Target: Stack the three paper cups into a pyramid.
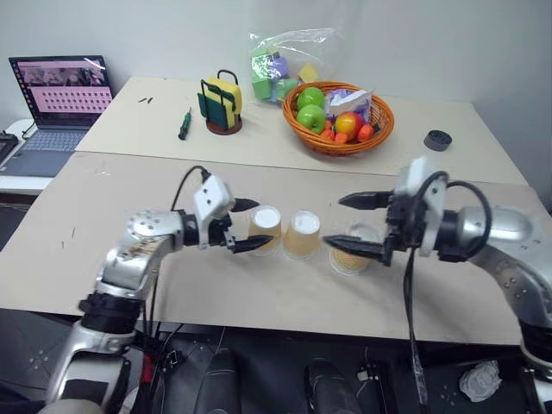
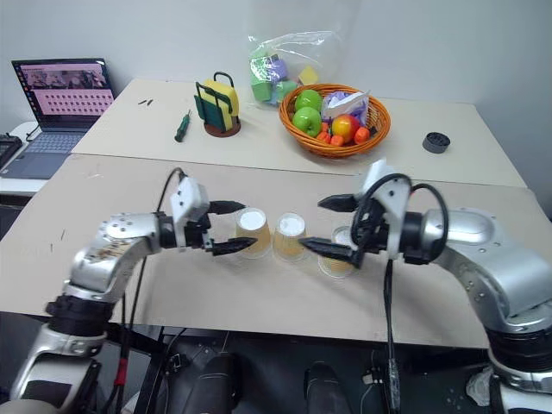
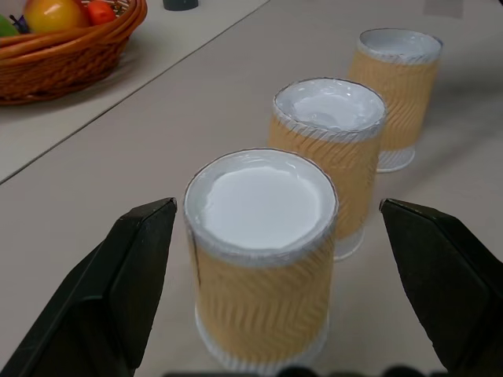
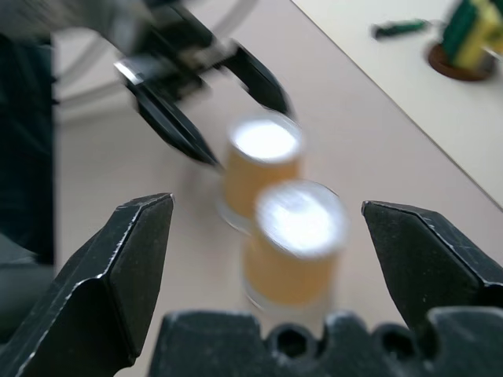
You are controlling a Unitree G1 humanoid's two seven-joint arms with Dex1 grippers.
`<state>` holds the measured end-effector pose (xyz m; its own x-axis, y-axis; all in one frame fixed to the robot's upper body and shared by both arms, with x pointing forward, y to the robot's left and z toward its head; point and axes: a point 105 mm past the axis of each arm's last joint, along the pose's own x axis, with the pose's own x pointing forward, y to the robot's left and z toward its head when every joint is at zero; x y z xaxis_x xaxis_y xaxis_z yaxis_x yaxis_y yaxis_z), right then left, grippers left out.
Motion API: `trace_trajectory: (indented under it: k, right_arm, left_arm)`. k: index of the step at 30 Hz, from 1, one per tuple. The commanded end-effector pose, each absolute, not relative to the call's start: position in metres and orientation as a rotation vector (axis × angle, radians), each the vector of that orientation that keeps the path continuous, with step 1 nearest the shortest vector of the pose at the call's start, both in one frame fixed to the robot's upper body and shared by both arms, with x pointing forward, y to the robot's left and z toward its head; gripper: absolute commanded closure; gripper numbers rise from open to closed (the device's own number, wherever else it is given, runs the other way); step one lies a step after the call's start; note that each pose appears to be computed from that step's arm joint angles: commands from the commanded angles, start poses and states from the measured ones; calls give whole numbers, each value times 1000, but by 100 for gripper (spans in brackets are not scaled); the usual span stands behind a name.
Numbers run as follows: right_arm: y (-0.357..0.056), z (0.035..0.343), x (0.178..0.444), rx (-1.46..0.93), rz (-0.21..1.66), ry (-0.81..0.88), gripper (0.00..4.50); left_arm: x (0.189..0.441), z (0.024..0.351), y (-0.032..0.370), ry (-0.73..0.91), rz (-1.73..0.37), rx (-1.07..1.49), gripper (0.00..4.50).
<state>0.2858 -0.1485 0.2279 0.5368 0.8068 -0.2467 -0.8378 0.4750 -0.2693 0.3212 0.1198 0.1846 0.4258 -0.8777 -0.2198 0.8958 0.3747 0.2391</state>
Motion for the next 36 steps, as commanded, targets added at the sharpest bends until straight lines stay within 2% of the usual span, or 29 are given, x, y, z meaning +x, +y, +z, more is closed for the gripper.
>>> trace_trajectory:
  k: [1,7,15,20,26,36]
  right_arm:
    - [-183,240,291,-465,902,72,0]
    - [-217,204,294,-532,841,233,0]
    - [-214,160,291,-525,909,352,0]
    - [-188,156,291,-484,998,315,0]
    - [-171,168,298,-451,1031,248,0]
    - [-163,177,308,-436,1031,199,0]
  left_arm:
    - [306,226,129,-16,-1157,370,9]
    - [288,265,130,-60,-1222,259,9]
    - [280,265,124,-44,-1230,261,9]
    - [277,263,124,-29,-1227,274,9]
    - [271,248,127,33,-1243,309,9]
    - [267,243,128,50,-1248,331,9]
